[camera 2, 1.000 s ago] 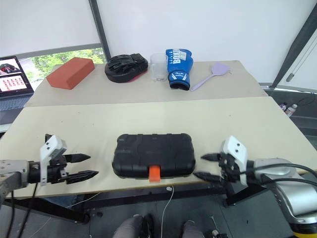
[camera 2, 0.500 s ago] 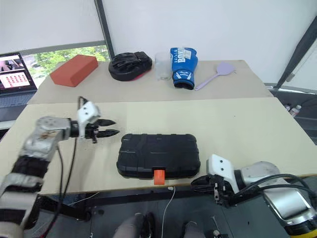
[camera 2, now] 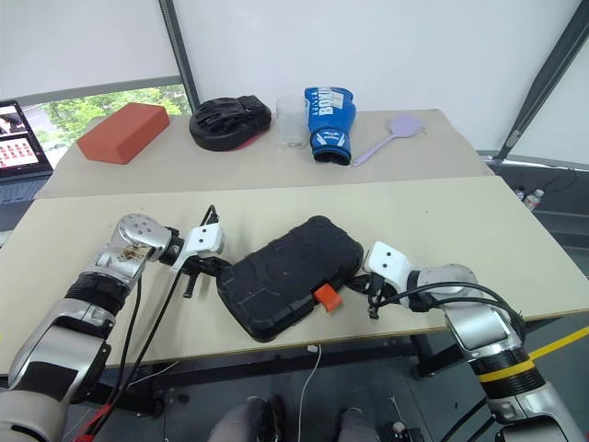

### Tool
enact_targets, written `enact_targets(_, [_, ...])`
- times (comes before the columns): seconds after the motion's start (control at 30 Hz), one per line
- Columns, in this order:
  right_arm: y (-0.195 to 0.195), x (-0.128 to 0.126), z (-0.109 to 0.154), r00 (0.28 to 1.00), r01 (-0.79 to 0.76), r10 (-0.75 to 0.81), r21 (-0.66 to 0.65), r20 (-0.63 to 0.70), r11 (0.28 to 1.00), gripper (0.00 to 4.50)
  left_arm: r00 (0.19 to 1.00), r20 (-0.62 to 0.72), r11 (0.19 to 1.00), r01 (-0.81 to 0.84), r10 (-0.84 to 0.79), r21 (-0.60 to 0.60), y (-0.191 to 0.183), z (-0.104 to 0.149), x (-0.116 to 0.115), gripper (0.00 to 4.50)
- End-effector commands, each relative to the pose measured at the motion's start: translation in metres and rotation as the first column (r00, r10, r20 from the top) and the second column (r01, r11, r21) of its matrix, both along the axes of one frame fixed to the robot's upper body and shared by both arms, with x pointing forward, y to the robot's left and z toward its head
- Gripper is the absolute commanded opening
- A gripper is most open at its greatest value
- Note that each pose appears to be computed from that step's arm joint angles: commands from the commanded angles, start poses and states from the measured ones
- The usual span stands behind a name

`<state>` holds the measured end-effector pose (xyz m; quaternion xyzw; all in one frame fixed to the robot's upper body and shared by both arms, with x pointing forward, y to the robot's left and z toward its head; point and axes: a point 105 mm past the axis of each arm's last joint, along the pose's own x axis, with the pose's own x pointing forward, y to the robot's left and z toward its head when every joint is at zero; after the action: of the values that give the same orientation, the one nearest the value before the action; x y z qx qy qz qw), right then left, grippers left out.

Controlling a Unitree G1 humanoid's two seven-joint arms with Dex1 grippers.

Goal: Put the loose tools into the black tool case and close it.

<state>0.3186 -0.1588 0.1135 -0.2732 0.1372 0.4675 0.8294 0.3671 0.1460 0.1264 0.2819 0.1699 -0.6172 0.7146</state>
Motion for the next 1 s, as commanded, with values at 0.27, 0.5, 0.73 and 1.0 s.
enact_targets(0.27, [0.018, -0.065, 0.040, 0.973, -0.181, 0.205, 0.197, -0.109, 0.964, 0.00, 0.995, -0.034, 0.973, 0.085, -0.094, -0.213, -0.047, 0.054, -0.028, 0.05])
enact_targets(0.5, [0.031, -0.047, 0.029, 0.980, -0.142, 0.167, 0.203, -0.111, 0.969, 0.00, 0.998, 0.010, 0.996, 0.062, -0.062, -0.056, -0.056, 0.004, -0.023, 0.05])
enact_targets(0.73, [0.039, -0.036, 0.008, 0.981, -0.127, 0.147, 0.156, -0.130, 0.980, 0.00, 0.996, 0.022, 0.994, 0.083, -0.082, -0.073, -0.060, 0.006, -0.025, 0.05])
enact_targets(1.0, [0.047, -0.020, 0.005, 0.995, -0.064, 0.078, 0.177, -0.069, 0.982, 0.00, 0.987, 0.072, 0.989, 0.147, -0.145, -0.017, -0.063, 0.002, -0.029, 0.05])
